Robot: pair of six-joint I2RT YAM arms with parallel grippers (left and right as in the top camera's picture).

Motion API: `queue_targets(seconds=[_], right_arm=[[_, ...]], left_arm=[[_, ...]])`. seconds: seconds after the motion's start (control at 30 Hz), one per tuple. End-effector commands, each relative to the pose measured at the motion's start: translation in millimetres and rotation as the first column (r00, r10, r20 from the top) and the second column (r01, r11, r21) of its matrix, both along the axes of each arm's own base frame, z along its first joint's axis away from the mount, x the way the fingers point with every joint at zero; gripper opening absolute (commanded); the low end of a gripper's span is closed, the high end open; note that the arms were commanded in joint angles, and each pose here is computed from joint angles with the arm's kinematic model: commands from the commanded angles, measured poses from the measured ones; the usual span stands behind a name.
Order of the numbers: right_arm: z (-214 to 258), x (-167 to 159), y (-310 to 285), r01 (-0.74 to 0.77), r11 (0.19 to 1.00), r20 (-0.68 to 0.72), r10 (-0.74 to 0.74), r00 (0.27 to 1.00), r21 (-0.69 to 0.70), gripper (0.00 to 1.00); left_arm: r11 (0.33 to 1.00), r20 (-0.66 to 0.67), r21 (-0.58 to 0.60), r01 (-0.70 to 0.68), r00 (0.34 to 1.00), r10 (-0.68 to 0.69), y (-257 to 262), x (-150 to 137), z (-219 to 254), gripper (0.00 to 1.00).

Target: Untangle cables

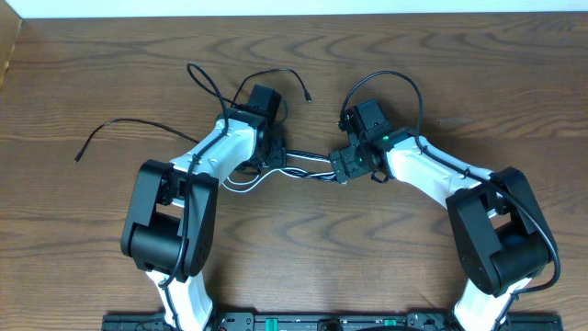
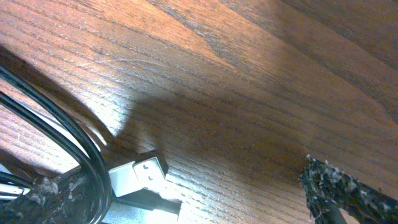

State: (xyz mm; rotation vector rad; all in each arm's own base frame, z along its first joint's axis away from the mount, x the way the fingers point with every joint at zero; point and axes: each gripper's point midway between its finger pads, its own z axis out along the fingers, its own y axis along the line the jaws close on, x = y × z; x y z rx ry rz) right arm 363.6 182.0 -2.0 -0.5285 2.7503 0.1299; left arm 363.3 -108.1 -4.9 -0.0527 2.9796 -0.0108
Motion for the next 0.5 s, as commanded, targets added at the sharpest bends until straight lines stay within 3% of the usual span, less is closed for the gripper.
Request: queue_targets(seconds=[0.0,0.3,0.47], right_arm=[[-36,-20,-95,0.065,0.924,-0.049,-0.089,0.995,-0.378,0.99],[-33,-19,-119,0.102,0.88,-0.02,-0.126,0.992,-0.464,0.99],[-32,-14,-123,0.15,0.881,0.005,-0.165,0.986,-0.448,0.99]], left_arm=[[0.912,-0.052,0.394,-0.115,0.988,0.147,113,-22,-30,0.71],[0.915,-0.066,0.364,-0.172,0.975,0.21,130,-25,-33,0.71],[0.953,-0.096,0.291,-0.089,0.988,0.121,114,-21,-37,0.71]])
